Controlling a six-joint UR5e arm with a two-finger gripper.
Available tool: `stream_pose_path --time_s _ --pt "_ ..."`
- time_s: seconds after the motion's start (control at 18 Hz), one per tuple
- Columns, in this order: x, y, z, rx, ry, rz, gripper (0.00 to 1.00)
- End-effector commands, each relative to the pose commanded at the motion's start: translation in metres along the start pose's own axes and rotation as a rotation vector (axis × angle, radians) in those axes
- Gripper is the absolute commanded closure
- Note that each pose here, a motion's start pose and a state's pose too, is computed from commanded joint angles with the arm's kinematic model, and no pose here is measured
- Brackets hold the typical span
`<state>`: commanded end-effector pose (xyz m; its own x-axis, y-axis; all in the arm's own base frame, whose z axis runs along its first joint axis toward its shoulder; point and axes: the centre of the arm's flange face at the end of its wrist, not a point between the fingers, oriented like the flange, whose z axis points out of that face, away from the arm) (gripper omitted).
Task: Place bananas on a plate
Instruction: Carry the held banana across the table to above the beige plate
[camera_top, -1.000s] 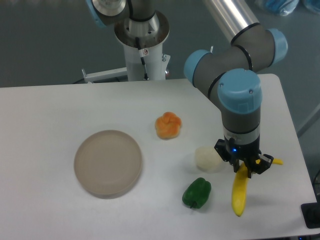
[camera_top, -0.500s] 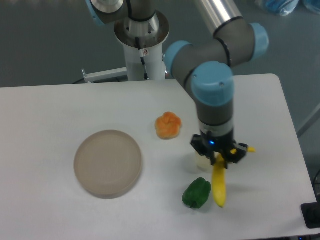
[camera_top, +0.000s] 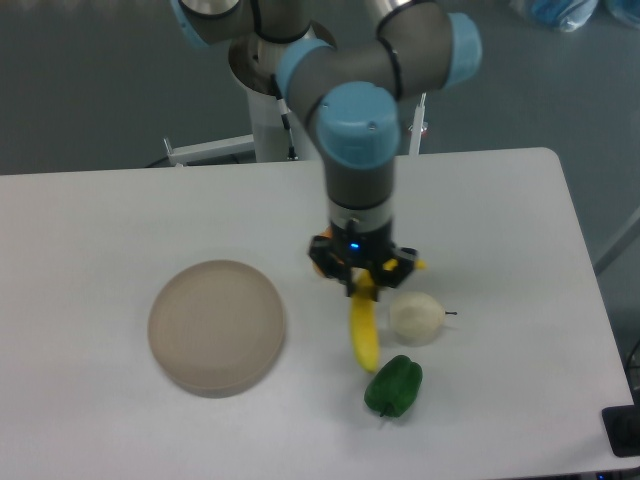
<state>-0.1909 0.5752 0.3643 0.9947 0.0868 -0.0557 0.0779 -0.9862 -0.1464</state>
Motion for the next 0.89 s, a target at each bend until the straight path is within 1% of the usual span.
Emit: stream_pose_path --time_s 0.11,0.22,0.28,0.33,0.44,0.67,0.89 --pt "0.023 -0.004 0.005 -0.013 -0.002 -0.033 0.68" --pt "0.038 -0.002 0.014 -0.041 -0.023 -0.014 0.68" --pt "0.054 -0.004 0.023 -0.059 -0.027 0.004 0.68" --pt "0.067 -0.007 0.03 -0.07 -0.027 0.0 0.68" --pt "0.074 -0.009 0.04 -0.083 -0.024 -0.07 0.68" --pt "0.096 -0.014 0.058 -0.106 -0.02 -0.12 0.68" --pt "0.129 -0.018 0.084 -0.148 -0.048 -0.053 0.68"
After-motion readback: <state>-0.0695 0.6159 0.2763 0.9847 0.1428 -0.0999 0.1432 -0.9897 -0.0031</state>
